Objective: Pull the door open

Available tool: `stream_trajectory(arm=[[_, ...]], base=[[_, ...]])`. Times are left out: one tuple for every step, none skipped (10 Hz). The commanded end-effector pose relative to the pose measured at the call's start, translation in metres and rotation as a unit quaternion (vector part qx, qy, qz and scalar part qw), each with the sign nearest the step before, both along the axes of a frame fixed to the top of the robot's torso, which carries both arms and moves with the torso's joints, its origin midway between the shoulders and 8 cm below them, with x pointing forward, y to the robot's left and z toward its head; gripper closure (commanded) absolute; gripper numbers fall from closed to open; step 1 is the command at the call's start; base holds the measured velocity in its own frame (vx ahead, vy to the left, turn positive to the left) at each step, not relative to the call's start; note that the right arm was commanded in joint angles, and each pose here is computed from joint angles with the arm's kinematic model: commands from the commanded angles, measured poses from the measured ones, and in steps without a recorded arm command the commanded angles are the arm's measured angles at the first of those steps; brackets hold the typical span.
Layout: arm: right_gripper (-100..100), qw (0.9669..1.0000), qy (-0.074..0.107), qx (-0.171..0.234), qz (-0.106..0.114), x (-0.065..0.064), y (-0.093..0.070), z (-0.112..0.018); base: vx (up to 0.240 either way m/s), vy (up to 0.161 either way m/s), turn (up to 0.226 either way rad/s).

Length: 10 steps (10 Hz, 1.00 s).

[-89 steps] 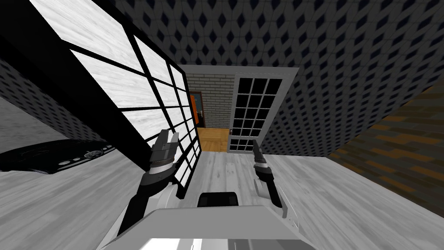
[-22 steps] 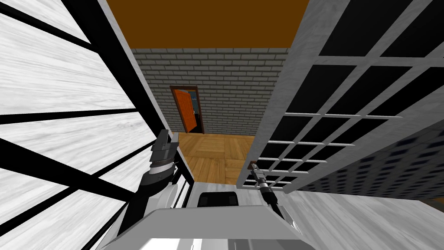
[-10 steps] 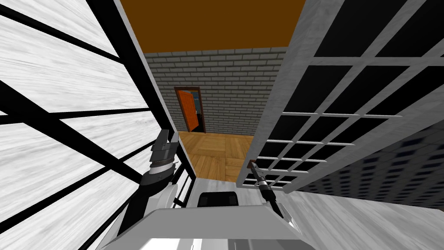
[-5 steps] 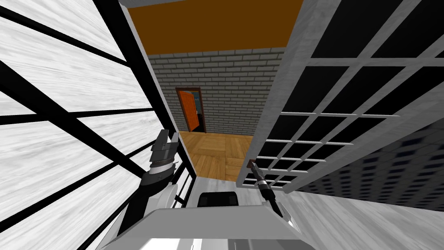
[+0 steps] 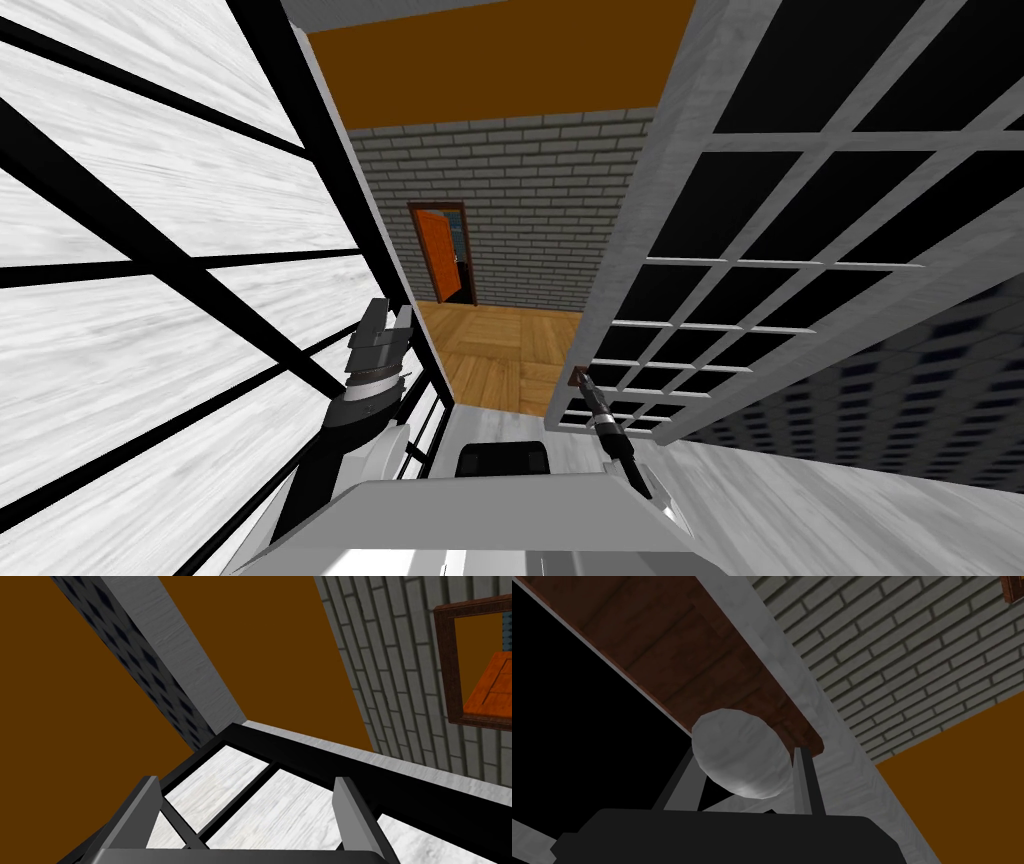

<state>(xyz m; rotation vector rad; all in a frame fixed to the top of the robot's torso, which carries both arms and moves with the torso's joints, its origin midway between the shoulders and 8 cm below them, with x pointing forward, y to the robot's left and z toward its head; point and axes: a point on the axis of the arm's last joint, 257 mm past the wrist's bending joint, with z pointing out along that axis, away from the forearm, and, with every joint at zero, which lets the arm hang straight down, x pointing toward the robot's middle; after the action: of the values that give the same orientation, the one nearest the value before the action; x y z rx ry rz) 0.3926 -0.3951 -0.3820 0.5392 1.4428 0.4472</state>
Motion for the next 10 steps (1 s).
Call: stream_trajectory(arm=[[100,0.9994,-0.006,0.032,0.007,0.0027,0.0074,0.0008],[100,0.9987,-0.009,0.049,0.008,0.0038,0.0078,0.0016],[100,0.9983,-0.010,0.057,0.008,0.0038,0.0078,0.0016],[100,0.9969,-0.012,0.078,0.009,0.0048,0.0083,0.0024],[100,0.9966,-0.013,0.081,0.009,0.0048,0.0083,0.0024],[100,0.9944,-0.016,0.104,0.010,0.0060,0.0087,0.0031],[100,0.9943,-0.016,0.105,0.010,0.0060,0.0087,0.0031],[100,0.9913,-0.019,0.130,0.011,0.0070,0.0092,0.0038],[100,0.9890,-0.021,0.146,0.012,0.0081,0.0097,0.0045],[100,0.9877,-0.022,0.154,0.012,0.0081,0.0097,0.0045]], base=[[-0.037,-0.012,0.032],[-0.042,-0.015,0.039],[-0.031,-0.016,0.026],[-0.033,-0.008,0.033],[-0.028,-0.007,0.006],[-0.028,-0.014,0.032],[-0.021,-0.013,0.018],[-0.025,-0.012,0.032],[-0.044,-0.016,0.048],[-0.038,-0.014,0.022]])
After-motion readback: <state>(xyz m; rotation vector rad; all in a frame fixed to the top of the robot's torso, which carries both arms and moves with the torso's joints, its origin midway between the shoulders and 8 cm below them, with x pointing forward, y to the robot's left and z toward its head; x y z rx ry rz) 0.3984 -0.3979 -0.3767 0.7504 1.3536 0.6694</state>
